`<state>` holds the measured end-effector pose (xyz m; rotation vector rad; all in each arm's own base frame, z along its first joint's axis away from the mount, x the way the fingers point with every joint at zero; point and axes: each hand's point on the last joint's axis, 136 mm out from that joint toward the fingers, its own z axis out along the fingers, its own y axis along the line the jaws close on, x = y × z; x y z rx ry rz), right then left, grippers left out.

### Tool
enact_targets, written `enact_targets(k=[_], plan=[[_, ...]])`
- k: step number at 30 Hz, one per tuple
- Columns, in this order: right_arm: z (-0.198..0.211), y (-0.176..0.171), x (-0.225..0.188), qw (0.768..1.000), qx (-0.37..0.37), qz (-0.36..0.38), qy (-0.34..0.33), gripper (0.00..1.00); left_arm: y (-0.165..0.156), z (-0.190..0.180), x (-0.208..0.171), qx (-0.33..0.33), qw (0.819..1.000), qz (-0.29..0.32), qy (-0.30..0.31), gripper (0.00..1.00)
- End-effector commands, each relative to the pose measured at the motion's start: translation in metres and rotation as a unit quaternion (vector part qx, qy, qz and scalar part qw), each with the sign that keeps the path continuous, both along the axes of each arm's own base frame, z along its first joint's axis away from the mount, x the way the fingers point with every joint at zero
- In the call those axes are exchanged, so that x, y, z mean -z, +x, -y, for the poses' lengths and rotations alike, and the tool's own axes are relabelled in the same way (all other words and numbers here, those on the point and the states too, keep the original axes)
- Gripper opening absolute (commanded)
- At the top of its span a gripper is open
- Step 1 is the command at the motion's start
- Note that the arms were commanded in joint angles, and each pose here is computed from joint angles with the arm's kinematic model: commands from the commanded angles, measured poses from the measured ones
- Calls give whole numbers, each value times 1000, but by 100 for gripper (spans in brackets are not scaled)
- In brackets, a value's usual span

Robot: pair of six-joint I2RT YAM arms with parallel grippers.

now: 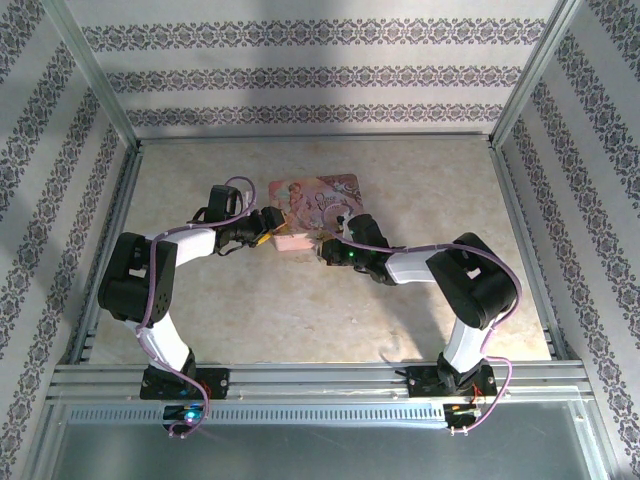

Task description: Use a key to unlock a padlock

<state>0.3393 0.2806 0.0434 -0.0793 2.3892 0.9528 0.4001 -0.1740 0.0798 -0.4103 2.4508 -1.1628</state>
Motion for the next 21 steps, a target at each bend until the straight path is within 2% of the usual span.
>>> enact_targets(k=[1, 3, 11, 21], plan=[[9, 0, 8, 999, 47, -19, 5, 3, -2, 4, -1, 4, 1000, 6, -8, 70], [12, 1, 8, 997, 71, -28, 23, 0, -4, 4, 0, 4, 1000, 5, -8, 70], [13, 6, 6, 982, 148, -62, 102, 0, -16, 9, 11, 10, 1000, -8, 3, 70], [26, 14, 6, 958, 237, -82, 137, 0, -23, 12, 25, 11, 999, -18, 26, 70]])
